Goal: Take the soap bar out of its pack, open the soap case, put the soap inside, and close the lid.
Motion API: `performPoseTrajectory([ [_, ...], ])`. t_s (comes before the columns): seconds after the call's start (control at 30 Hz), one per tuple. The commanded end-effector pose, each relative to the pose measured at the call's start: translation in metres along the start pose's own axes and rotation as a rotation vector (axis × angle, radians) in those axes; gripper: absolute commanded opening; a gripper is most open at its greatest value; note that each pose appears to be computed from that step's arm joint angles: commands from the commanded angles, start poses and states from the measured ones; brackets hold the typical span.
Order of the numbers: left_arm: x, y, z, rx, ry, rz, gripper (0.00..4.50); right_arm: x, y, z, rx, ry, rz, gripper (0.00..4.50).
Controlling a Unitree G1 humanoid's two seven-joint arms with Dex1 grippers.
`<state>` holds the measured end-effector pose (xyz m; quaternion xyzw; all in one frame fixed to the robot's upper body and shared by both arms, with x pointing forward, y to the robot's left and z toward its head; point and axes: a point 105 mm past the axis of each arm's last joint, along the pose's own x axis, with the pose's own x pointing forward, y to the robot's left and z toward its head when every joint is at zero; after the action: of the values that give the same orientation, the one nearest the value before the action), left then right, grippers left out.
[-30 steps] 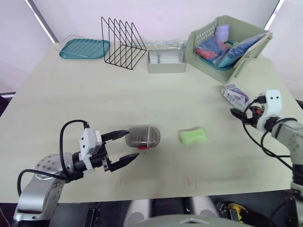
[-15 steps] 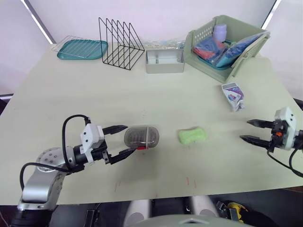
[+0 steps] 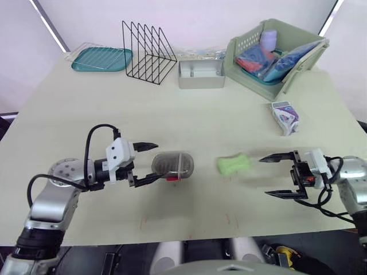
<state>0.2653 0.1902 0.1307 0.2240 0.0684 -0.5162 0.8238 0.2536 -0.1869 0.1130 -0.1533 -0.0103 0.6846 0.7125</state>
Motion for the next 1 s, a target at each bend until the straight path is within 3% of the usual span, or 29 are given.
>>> performPoseTrajectory([
  [0.03, -0.001, 0.0, -0.002, 0.019, 0.043, -0.038, 4.5, 0.001, -0.005, 0.005, -0.039, -0.017, -0.01, 4.46],
  [0.33, 0.0, -0.001, -0.013, 0.005, 0.125, -0.125, 4.5, 0.006, -0.01, 0.004, -0.044, -0.024, -0.035, 4.46],
  [0.63, 0.009, 0.008, -0.015, 0.041, 0.123, -0.138, 4.5, 0.006, -0.007, 0.001, -0.031, -0.017, -0.044, 4.46],
  [1.0, 0.016, -0.009, -0.019, 0.04, 0.149, -0.263, 4.5, 0.005, -0.005, -0.002, -0.022, -0.01, -0.061, 4.46],
])
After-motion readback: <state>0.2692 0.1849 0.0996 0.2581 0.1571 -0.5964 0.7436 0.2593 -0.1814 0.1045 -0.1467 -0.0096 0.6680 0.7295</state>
